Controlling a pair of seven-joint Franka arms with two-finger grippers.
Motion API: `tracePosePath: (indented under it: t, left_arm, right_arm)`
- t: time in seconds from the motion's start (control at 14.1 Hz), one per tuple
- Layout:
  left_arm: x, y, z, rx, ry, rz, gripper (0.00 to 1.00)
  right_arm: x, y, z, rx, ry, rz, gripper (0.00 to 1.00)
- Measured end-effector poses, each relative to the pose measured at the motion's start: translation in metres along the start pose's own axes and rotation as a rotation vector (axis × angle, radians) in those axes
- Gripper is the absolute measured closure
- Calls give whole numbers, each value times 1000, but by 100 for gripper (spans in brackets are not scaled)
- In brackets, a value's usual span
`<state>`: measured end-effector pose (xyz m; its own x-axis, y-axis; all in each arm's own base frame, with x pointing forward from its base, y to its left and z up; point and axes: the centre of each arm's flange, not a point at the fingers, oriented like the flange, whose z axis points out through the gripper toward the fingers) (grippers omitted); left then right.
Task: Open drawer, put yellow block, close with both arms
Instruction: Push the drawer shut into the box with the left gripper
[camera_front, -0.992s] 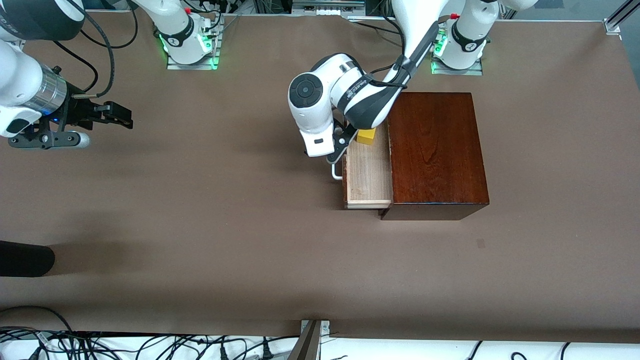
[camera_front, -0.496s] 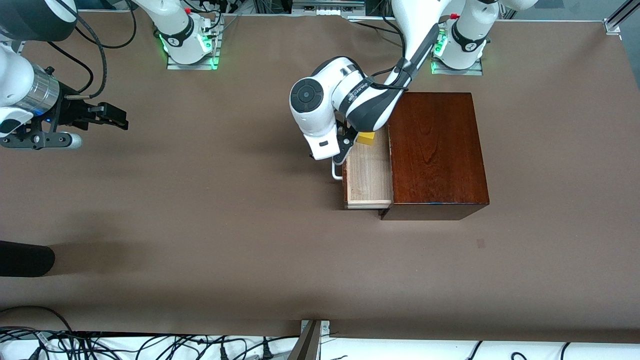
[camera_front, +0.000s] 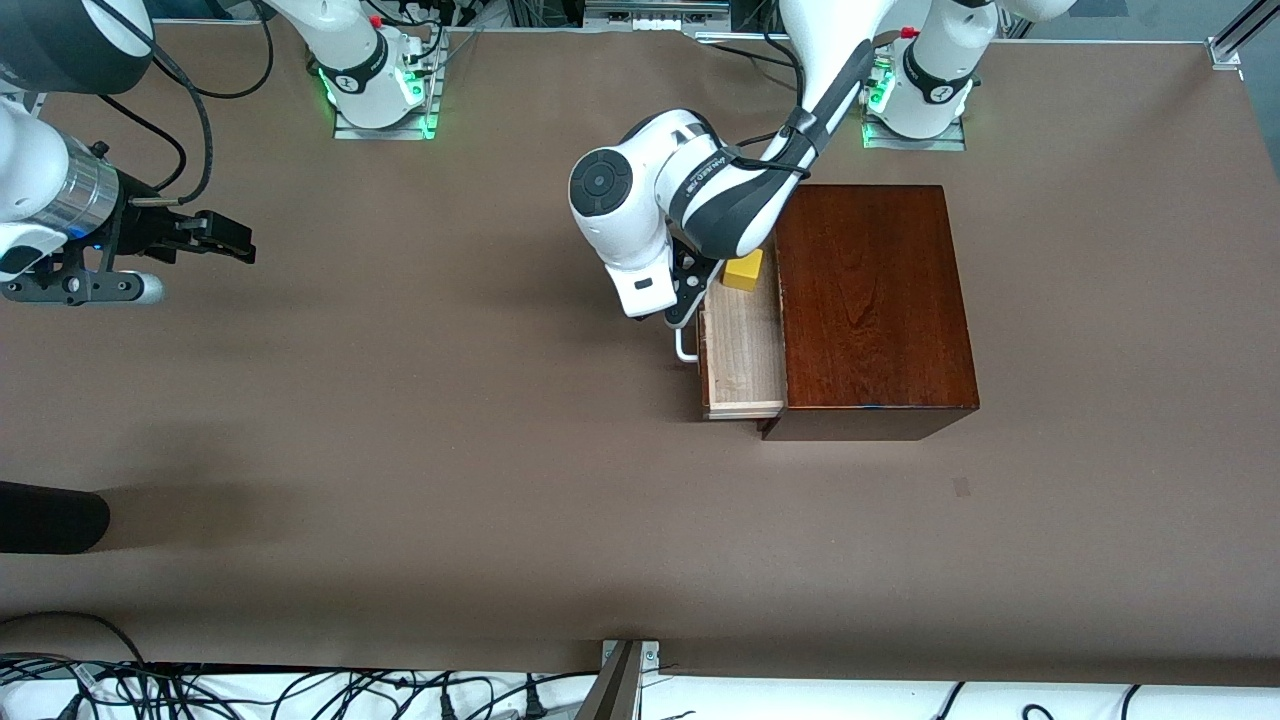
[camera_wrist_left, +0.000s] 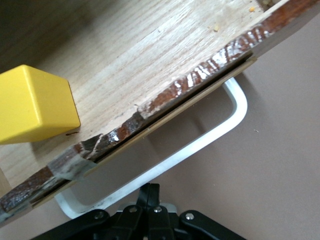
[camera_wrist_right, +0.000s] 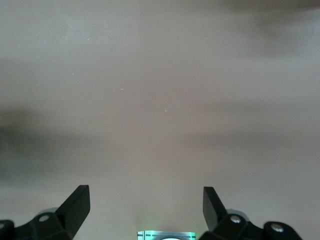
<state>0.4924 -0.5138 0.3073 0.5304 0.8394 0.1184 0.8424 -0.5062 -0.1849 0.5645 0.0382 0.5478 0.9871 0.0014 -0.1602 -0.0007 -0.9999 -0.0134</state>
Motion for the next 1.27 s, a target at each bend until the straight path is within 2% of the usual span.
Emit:
tracePosePath:
  t: [0.35, 0.71, 1.06, 1.27]
  left_arm:
    - [49, -3, -1, 53, 17, 55, 99]
    - [100, -10, 3, 84, 8, 98, 99]
    - [119, -14, -17, 56, 22, 126, 99]
    - [128, -22, -49, 14, 19, 131, 99]
  right_arm:
    - [0, 5, 0, 1, -3, 9, 0]
    - [-4, 6, 2, -1, -39, 11, 0]
    - [-5, 6, 3, 0, -44, 10, 0]
    - [-5, 5, 3, 1, -44, 9, 0]
